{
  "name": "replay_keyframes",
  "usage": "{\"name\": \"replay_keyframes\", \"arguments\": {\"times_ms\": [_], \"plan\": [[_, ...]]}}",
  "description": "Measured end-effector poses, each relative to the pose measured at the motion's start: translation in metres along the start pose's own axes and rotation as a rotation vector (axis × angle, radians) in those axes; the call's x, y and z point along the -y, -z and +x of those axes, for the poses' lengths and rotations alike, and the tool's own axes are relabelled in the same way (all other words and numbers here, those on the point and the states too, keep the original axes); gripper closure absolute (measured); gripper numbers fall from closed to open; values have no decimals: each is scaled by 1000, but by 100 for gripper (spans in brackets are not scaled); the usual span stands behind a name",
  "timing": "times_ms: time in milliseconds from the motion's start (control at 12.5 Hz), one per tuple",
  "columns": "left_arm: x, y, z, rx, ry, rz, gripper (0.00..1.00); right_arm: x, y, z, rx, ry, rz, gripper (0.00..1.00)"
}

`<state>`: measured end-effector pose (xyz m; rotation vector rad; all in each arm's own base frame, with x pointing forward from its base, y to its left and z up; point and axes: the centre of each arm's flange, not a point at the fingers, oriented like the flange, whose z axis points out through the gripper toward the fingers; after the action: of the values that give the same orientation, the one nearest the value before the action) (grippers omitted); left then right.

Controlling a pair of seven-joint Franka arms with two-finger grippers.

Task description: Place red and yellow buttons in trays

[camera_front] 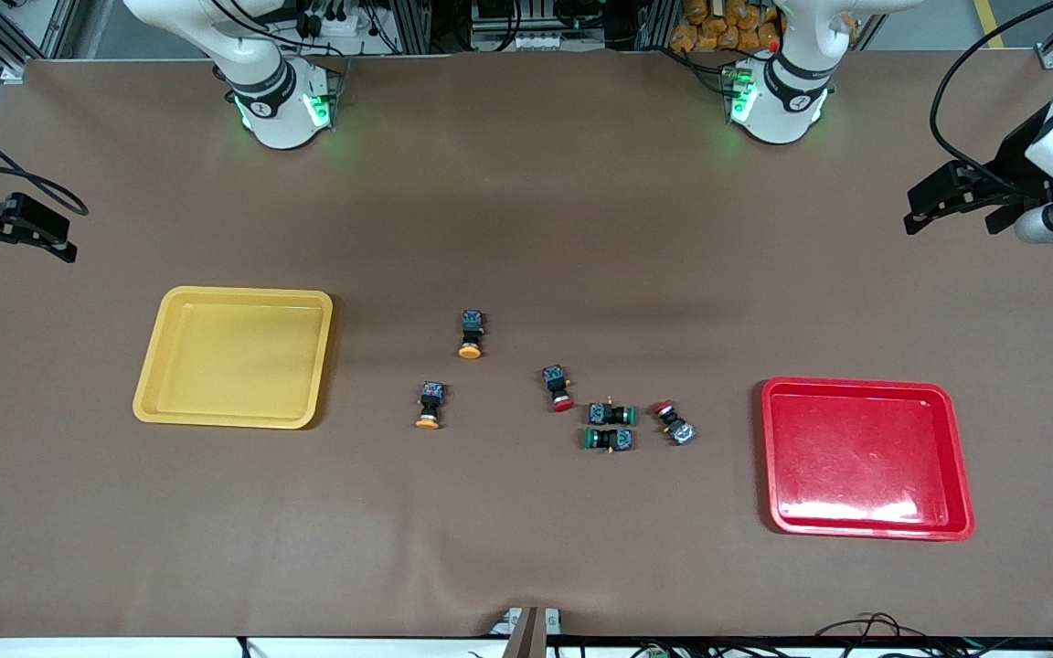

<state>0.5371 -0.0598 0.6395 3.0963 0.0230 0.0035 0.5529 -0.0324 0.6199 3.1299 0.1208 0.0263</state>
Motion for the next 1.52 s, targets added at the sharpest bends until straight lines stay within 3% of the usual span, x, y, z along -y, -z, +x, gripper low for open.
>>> {"name": "replay_keyframes", "arguments": {"times_ms": [1038, 1278, 1517], "plan": [[3, 6, 1, -15, 6, -2, 0, 6, 1, 1, -3, 6, 17, 0], [3, 14, 1, -31, 5, -4, 0, 53, -1, 7, -6, -2, 71, 0], [2, 13, 2, -29, 5, -3, 0, 151, -10, 18, 8, -27, 76, 0]]}}
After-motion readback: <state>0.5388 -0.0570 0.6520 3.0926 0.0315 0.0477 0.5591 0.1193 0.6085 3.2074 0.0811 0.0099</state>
